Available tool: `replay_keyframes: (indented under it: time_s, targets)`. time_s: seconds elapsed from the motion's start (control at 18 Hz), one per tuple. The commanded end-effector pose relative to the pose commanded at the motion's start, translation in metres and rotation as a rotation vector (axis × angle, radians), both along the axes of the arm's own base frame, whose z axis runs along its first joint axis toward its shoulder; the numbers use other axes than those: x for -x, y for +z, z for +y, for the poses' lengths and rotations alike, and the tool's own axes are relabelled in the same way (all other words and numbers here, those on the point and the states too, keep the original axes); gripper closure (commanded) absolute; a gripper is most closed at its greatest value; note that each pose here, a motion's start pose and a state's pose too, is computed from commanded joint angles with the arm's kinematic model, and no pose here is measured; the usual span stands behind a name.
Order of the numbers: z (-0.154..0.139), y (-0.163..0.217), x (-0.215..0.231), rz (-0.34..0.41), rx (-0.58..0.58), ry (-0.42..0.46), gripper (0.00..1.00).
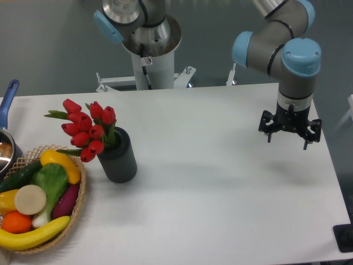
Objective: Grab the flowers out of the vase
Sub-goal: 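Move the open gripper toward the red tulips in the black vase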
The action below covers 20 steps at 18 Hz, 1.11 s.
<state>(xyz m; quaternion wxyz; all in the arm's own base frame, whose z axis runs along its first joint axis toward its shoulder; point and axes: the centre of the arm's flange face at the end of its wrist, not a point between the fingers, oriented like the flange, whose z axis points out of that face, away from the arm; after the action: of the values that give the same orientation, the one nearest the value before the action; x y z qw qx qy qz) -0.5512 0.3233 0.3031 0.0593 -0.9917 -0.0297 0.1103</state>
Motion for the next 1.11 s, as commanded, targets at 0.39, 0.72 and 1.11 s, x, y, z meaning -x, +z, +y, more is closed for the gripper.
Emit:
replay_keyframes:
  time_s: [0.39, 0.72, 1.11]
  targets:
    - [-0.003, -0.016, -0.011, 0.027, -0.018, 0.009, 0.00]
    - [-0.001, -0.018, -0.036, 0.033, -0.200, 0.073, 0.00]
    - [0.016, 0.008, -0.079, -0.040, -0.502, -0.023, 0.00]
